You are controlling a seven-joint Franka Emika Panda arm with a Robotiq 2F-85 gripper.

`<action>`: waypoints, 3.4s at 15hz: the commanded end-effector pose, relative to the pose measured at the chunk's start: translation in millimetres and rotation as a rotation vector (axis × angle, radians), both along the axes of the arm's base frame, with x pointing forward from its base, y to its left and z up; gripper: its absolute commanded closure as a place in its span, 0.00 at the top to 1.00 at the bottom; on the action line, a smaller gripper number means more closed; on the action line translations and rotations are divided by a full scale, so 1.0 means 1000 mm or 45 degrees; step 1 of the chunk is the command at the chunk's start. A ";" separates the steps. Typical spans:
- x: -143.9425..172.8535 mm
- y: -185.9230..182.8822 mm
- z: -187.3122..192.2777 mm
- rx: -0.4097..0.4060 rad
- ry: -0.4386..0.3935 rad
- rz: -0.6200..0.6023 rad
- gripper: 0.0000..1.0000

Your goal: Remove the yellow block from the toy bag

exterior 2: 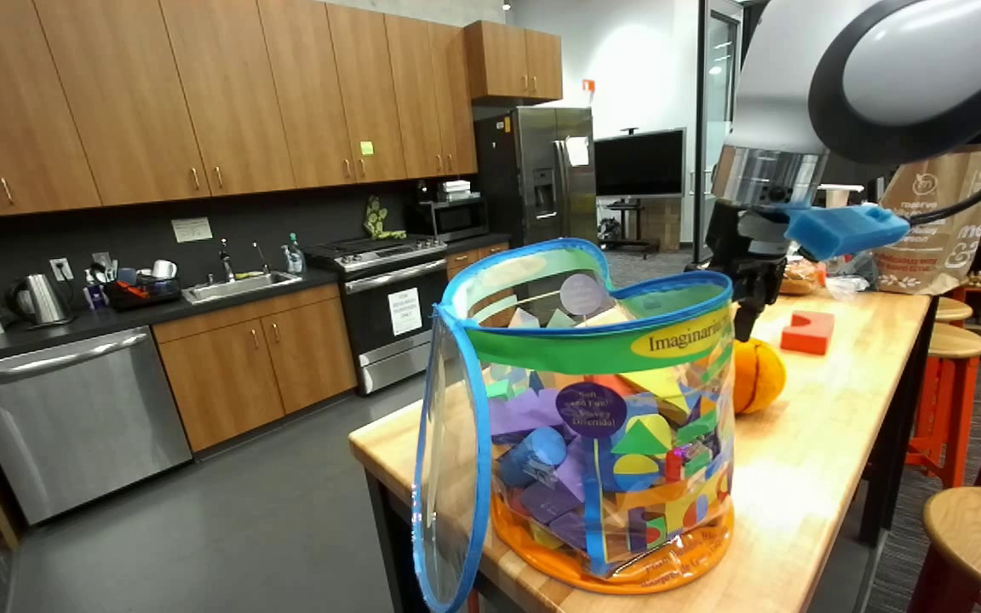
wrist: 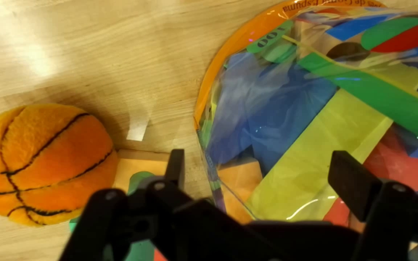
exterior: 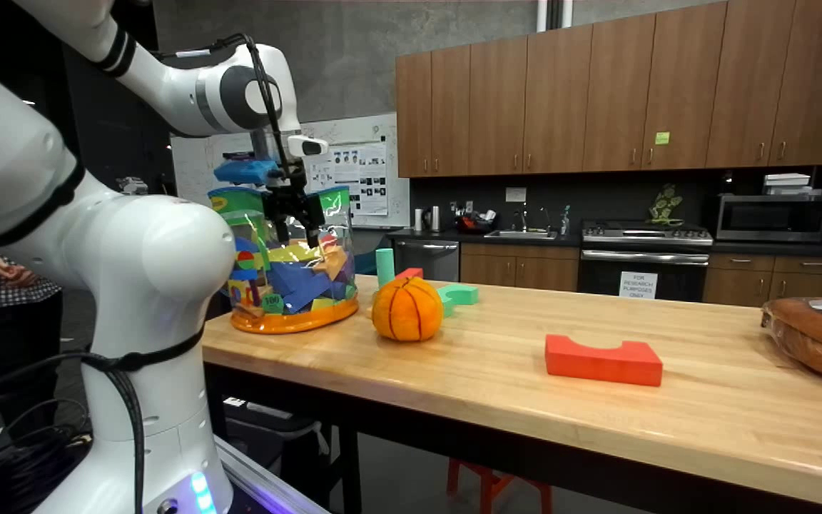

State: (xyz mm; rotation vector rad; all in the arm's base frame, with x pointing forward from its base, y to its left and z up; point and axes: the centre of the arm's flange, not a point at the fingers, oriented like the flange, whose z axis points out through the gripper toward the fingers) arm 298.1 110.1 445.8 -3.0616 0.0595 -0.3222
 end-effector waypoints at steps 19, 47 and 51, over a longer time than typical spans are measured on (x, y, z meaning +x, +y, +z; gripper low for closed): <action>0.002 0.005 0.180 -0.271 -0.324 0.185 1.00; 0.057 0.059 0.271 -0.336 -0.454 0.300 1.00; 0.094 0.112 0.289 -0.323 -0.415 0.418 1.00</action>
